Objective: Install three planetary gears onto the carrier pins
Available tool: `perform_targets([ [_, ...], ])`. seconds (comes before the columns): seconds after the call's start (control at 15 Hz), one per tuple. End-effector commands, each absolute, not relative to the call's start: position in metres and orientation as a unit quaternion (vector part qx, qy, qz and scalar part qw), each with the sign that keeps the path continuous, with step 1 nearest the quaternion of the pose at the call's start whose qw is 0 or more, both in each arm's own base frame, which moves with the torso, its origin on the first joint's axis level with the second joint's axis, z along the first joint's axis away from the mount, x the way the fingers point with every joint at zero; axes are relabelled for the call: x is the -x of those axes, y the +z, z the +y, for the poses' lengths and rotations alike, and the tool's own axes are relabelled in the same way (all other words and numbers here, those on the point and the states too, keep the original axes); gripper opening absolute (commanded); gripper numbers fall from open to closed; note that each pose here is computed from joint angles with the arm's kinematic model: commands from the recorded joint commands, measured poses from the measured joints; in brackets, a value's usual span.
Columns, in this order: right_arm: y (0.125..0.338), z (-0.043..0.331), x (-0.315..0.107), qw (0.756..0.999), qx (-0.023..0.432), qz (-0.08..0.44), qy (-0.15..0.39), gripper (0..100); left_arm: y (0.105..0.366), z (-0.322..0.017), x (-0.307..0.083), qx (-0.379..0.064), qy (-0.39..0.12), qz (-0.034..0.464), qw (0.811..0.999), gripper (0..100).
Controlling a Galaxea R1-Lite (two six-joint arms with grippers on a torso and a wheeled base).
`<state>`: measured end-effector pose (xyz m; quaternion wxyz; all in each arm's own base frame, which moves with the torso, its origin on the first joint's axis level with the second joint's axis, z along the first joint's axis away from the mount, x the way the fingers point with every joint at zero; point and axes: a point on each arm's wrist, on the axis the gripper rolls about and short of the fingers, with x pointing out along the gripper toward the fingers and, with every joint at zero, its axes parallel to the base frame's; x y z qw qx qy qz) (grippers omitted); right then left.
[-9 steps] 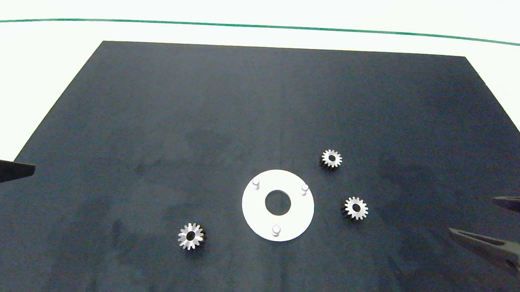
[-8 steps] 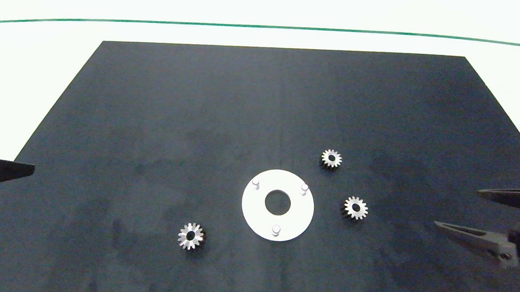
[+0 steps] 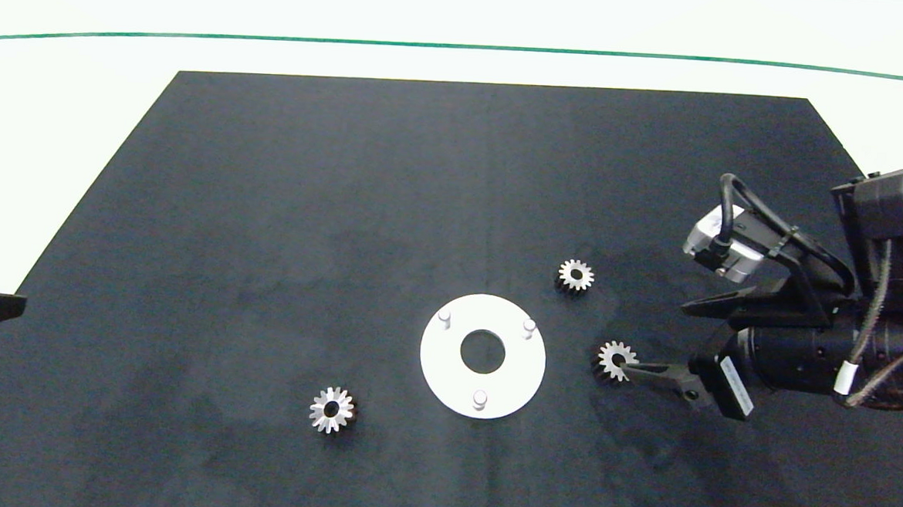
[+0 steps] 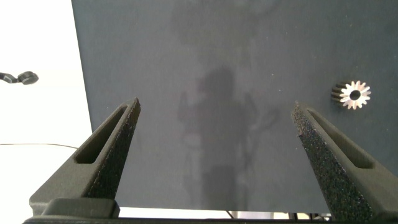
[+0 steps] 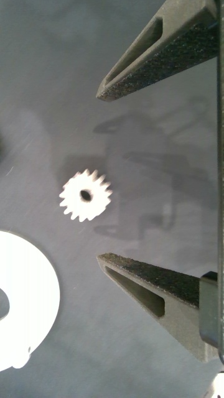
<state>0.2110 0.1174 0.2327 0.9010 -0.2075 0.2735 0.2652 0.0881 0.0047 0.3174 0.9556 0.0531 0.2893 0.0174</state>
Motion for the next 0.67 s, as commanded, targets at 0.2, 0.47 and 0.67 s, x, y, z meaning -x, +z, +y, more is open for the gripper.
perform_targets([
  [0.2, 0.209, 0.134, -0.224, 0.881, 0.224, 0.312, 0.276, 100, 0.319, 0.004, -0.081, -0.054, 0.017, 0.281, 0.958, 100],
  [0.47, 0.194, 0.144, -0.245, 0.888, 0.227, 0.305, 0.258, 100, 0.319, 0.004, -0.08, -0.055, 0.016, 0.279, 0.959, 100],
  [0.67, 0.188, 0.146, -0.246, 0.887, 0.232, 0.309, 0.253, 100, 0.32, 0.004, -0.078, -0.055, 0.017, 0.276, 0.959, 100],
])
